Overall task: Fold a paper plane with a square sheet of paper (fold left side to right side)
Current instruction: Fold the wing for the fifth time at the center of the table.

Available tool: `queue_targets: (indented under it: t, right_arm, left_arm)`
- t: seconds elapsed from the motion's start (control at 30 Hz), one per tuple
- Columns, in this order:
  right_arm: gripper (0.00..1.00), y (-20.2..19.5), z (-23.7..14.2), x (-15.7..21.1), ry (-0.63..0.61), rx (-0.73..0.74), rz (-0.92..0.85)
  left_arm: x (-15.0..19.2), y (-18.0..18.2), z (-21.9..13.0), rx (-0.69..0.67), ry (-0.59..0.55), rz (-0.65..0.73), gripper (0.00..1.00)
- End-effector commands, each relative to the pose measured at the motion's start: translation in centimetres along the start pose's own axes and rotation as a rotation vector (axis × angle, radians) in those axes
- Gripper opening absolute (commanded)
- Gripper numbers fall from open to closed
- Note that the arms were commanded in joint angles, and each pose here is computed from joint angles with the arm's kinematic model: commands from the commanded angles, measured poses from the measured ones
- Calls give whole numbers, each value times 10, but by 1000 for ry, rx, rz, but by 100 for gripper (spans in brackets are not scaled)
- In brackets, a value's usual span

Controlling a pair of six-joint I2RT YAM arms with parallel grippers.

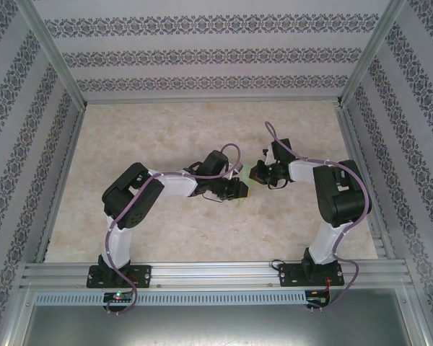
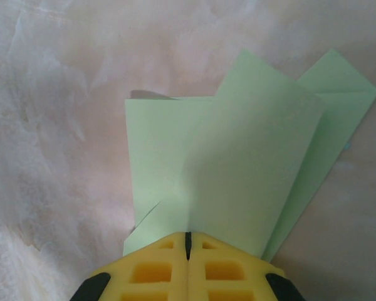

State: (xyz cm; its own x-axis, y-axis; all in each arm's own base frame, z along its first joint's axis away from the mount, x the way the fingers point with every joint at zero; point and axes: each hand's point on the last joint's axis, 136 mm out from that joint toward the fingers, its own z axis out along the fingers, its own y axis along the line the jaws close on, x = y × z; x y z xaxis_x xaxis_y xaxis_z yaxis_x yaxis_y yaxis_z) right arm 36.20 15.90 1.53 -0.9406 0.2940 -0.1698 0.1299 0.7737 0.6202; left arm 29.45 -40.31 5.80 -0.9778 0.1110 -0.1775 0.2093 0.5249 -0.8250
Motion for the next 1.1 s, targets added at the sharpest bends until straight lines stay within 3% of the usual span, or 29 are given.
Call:
queue_targets:
  t: [0.0, 0.77, 1.07]
  right_arm:
    - [0, -37, 7, 29, 88, 122, 57]
    - [0, -31, 4, 25, 76, 108, 46]
    - [0, 2, -13, 1, -16, 7, -19]
  left_arm:
    - [1, 1, 7, 1, 14, -3, 21]
    - [21, 32, 17, -102, 58, -48, 20]
    - [32, 48, 18, -169, 83, -70, 17]
